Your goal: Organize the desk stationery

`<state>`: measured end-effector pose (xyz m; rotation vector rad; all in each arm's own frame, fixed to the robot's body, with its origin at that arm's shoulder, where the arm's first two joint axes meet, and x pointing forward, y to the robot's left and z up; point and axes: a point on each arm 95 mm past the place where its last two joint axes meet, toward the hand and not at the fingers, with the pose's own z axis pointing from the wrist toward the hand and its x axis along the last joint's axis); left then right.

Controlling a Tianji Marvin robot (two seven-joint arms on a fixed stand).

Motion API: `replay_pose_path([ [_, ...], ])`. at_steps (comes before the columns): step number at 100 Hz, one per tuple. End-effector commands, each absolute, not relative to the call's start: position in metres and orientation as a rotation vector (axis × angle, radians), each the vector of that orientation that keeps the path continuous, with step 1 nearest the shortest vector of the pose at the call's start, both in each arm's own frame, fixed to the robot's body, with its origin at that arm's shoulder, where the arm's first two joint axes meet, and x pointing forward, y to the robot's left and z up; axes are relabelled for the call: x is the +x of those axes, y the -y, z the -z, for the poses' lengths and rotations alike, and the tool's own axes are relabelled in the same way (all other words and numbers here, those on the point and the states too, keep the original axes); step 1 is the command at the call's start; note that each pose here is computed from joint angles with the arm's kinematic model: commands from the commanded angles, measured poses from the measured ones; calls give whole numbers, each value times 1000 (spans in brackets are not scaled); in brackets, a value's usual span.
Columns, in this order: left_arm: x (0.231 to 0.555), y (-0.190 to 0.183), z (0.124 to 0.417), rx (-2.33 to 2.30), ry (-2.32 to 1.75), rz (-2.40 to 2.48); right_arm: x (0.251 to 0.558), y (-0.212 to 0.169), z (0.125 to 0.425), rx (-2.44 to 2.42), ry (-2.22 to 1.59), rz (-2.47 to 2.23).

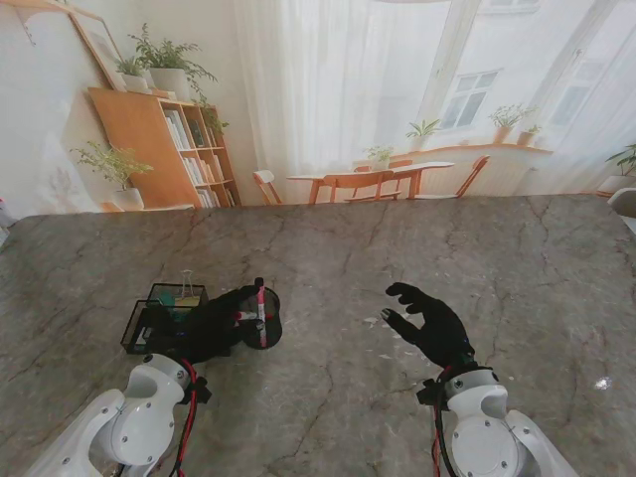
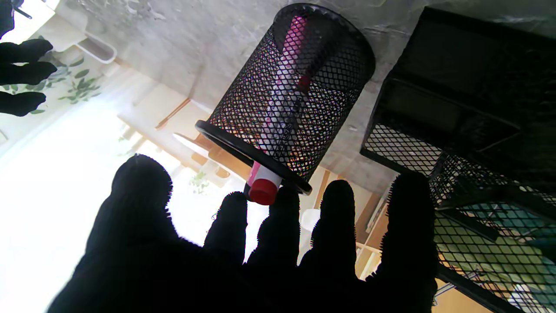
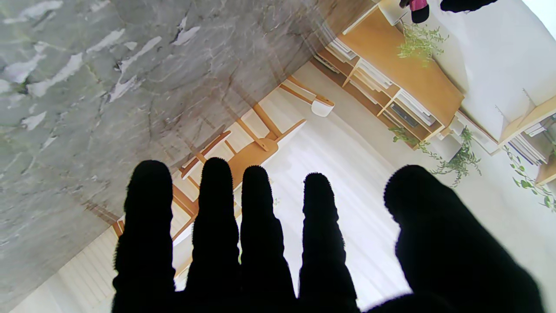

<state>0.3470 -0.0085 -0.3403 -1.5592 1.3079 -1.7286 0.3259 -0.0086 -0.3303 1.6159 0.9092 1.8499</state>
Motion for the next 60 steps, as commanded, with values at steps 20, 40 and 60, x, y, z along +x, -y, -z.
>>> replay_pose_path([
  [20,349,9,342,-1550,-1312,1758,326,7,332,1628,-918,-1850],
  [40,350,9,342,-1540,-1306,1772,326,7,332,1621,-908,-1858],
  [60,349,10,342,-1527,-1310,1784,325,8,332,1620,-905,-1863],
])
